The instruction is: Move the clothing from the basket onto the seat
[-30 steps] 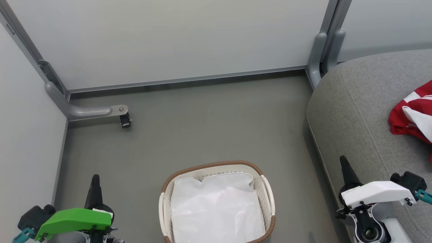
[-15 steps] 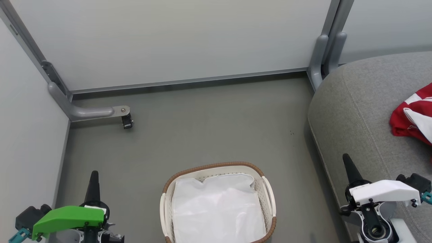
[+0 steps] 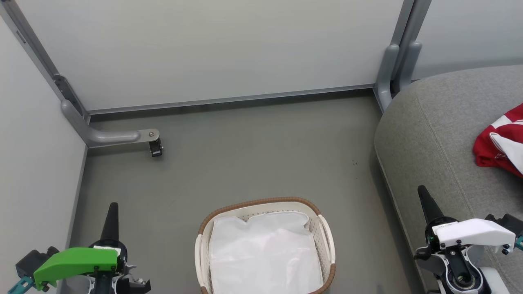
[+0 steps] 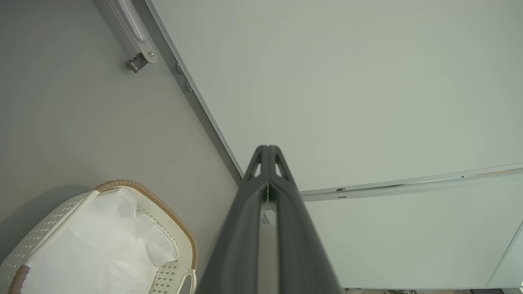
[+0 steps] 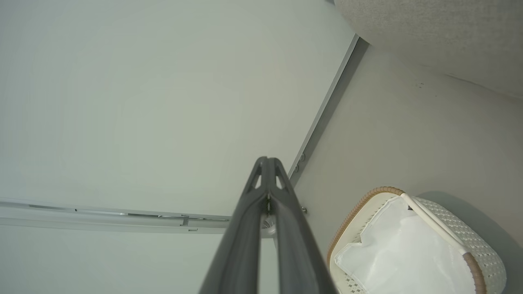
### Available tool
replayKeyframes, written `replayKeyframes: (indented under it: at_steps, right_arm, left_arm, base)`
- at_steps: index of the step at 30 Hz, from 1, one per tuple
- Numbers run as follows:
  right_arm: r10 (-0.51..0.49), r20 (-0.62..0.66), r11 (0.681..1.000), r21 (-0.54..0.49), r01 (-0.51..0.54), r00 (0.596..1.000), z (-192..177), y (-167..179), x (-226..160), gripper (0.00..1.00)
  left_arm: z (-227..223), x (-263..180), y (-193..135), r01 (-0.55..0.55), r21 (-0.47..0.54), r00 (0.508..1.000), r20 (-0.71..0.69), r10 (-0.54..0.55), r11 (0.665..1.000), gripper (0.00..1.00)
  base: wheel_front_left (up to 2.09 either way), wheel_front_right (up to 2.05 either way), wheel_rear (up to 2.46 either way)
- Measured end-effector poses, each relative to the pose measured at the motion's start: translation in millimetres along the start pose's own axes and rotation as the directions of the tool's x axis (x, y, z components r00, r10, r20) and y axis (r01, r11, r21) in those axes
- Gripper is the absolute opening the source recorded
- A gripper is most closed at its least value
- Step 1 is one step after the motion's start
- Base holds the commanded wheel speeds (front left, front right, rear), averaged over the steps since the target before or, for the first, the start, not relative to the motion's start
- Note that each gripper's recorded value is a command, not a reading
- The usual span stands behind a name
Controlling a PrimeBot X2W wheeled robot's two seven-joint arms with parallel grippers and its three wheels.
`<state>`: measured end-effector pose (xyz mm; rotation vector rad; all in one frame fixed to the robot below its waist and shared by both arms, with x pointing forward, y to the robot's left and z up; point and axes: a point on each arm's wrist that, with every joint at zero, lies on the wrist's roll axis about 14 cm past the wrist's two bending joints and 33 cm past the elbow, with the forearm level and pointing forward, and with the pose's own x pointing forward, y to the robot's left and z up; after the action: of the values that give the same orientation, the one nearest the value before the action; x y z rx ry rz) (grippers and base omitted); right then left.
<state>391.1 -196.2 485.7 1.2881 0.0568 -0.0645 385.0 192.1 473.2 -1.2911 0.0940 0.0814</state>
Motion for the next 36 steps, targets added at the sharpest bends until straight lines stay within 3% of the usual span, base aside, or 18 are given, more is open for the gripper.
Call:
replayKeyframes:
  at_steps: [36]
  right_arm:
    - [0.071, 0.004, 0.964, 0.256, -0.07, 0.997, 8, 18, -3, 0.0]
  left_arm:
    - [13, -1, -23, 0.089, -0.252, 0.996, 0.016, -0.087, 0.964, 0.0]
  base:
    - [0.0, 0.0, 0.0]
